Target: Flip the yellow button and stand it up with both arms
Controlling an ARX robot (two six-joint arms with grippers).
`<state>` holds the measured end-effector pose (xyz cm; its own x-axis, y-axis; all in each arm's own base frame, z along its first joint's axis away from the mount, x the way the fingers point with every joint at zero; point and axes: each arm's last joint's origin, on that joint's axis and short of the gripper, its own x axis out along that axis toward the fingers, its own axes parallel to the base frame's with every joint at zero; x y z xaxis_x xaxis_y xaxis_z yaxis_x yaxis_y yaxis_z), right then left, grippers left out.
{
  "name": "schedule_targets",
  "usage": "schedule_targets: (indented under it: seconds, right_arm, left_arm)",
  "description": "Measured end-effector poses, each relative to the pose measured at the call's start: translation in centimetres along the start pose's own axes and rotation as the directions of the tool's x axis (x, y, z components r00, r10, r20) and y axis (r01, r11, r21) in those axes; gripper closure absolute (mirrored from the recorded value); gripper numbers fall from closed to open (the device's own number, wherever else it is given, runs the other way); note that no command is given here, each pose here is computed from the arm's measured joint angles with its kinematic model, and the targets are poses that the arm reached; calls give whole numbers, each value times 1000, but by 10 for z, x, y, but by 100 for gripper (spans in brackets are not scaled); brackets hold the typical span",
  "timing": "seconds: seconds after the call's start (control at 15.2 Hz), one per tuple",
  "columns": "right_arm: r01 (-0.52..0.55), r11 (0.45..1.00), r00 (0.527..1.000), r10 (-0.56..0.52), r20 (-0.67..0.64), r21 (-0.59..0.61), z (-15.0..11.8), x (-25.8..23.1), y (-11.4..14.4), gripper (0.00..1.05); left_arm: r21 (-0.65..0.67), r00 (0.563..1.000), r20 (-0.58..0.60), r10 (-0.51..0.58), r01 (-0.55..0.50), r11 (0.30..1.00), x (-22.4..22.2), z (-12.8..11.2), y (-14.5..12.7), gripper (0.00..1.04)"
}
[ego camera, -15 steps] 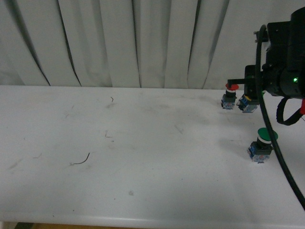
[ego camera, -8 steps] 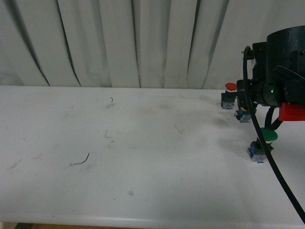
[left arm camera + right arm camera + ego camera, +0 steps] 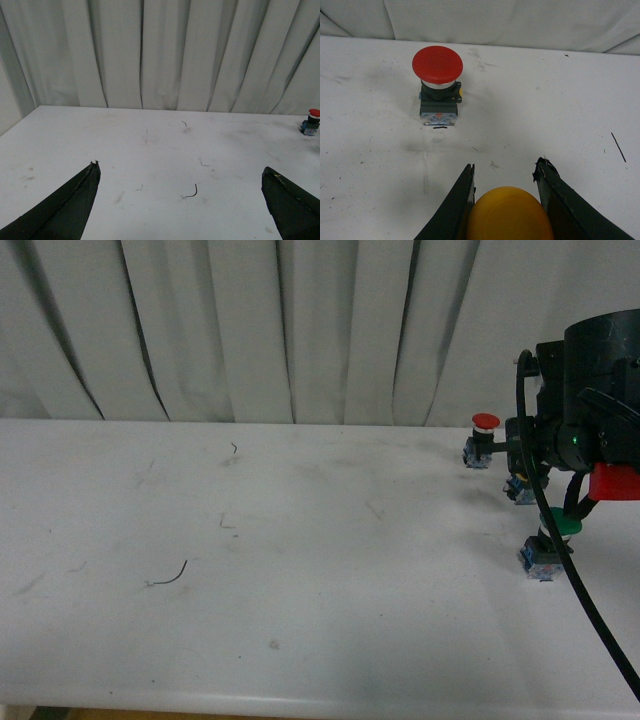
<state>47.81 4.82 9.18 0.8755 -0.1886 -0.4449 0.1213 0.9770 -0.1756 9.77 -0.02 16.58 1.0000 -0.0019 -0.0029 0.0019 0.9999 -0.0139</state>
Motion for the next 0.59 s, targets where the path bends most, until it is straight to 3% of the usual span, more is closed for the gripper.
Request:
schedule_targets:
  seconds: [0.59]
  right_arm:
    - [57,998,998,-57,-41,-9,-4,22,25,70]
  left_arm:
    - [0,1000,0,0,0,1000,0,0,0,7]
